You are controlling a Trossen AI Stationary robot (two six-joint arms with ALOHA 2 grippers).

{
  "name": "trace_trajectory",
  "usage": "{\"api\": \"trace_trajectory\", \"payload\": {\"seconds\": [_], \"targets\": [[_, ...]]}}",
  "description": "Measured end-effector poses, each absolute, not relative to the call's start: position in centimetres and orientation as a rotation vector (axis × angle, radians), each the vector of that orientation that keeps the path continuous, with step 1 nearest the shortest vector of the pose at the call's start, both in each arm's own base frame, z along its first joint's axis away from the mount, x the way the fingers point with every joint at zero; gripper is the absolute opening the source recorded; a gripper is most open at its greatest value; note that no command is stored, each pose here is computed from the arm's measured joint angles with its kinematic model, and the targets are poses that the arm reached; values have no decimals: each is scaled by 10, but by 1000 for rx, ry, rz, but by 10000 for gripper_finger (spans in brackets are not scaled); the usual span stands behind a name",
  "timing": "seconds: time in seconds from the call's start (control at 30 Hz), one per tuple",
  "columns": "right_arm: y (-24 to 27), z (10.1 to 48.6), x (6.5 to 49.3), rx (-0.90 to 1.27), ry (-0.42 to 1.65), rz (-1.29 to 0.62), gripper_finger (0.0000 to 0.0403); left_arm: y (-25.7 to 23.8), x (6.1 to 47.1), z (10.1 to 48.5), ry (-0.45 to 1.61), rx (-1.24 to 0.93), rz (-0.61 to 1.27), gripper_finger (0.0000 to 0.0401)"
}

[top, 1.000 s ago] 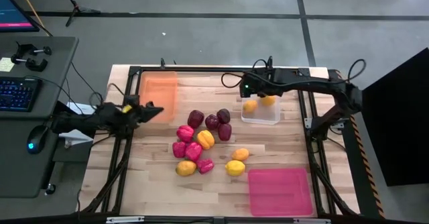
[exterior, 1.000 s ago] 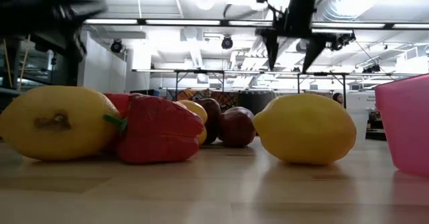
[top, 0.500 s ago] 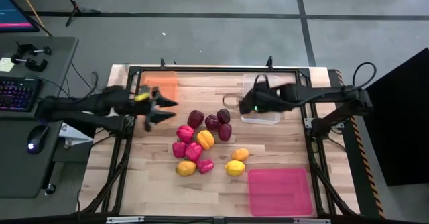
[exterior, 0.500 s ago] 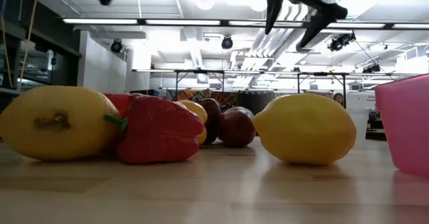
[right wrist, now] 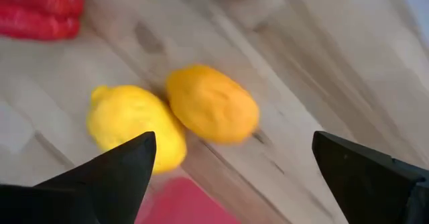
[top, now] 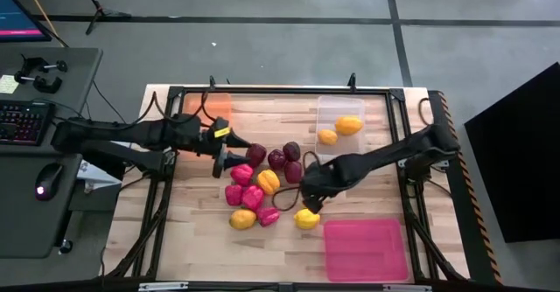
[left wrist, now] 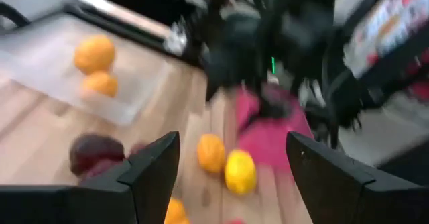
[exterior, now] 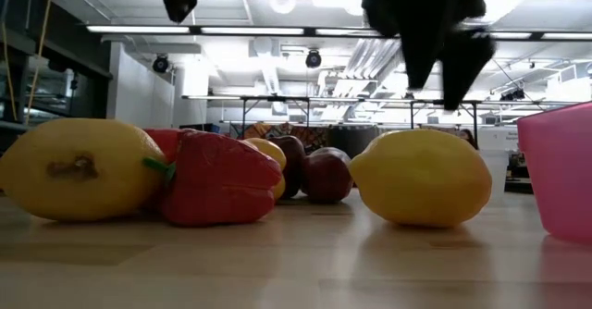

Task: Sort produce into baskets
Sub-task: Put the lemon into the white bin

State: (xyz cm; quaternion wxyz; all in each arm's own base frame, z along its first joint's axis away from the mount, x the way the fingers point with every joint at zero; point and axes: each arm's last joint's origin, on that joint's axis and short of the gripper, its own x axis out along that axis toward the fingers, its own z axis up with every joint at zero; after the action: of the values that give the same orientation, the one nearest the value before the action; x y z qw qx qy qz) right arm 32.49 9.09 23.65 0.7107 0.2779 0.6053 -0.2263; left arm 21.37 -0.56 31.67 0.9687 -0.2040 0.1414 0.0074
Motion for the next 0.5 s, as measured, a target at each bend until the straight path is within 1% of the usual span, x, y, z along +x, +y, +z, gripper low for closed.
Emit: {"api": "trace_trajectory", "payload": {"seconds": [0.13,0.23,0.37,0.5], "targets": [[89,217,341,535,1380,-378,389,-7,215,326,177,-461,56,262],[88,202,345,460,1451,-307,389,-8,215,328,151,-506,89,262],[89,190,346,370,1507,-257,380,-9,215,328,135,-568,157,262],[89,180,349,334,1527,-275,358,-9,215,328,120,-562,204,262]]}}
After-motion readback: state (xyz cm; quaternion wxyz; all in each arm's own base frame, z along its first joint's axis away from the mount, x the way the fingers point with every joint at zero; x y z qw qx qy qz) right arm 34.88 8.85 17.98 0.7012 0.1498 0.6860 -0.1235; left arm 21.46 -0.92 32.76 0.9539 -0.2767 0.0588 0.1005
